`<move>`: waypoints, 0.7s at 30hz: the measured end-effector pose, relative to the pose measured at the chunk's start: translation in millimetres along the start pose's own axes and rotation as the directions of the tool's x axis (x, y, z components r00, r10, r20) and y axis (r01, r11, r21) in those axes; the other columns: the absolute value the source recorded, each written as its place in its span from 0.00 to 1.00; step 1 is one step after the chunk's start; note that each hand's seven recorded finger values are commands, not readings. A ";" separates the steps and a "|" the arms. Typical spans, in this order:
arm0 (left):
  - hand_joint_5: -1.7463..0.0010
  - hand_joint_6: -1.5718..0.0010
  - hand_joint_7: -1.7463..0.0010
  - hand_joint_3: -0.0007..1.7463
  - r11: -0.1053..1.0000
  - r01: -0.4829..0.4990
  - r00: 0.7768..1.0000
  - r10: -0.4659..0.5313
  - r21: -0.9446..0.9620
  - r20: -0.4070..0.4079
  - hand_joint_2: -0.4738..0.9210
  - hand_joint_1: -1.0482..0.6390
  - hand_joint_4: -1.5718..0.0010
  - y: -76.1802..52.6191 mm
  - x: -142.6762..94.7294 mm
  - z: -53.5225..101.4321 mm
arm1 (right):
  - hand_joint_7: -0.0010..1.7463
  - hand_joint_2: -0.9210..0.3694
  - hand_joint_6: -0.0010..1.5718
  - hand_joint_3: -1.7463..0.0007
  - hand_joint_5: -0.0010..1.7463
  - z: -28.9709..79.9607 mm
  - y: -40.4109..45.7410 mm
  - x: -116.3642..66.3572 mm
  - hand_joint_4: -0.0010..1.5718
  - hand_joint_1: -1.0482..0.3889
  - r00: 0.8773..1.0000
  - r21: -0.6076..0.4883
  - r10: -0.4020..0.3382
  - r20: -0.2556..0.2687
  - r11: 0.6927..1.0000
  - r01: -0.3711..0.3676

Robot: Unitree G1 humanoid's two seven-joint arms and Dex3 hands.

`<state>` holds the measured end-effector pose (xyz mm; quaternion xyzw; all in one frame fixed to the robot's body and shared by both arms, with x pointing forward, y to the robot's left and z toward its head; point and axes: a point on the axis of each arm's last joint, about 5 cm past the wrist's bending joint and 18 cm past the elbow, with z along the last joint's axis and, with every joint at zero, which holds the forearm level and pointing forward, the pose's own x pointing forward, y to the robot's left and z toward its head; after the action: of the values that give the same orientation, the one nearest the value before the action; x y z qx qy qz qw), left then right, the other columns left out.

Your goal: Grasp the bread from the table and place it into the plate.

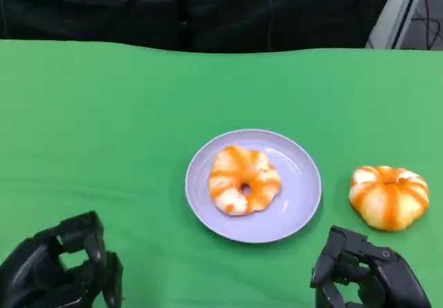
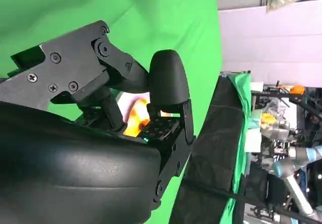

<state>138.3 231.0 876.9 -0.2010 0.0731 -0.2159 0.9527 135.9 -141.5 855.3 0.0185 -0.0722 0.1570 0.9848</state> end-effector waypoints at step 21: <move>0.00 0.50 0.06 0.70 0.997 -0.076 0.994 0.075 0.000 0.083 0.73 0.58 0.45 7.9 4.2 -22.5 | 0.88 0.21 0.45 0.40 1.00 -1.4 -1.3 -1.9 0.49 0.63 1.000 0.016 0.004 -0.006 1.000 -0.004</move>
<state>140.0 227.7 853.0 -0.2054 0.0408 -0.1714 0.9627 134.8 -143.2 853.5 0.0257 -0.0678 0.1596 0.9845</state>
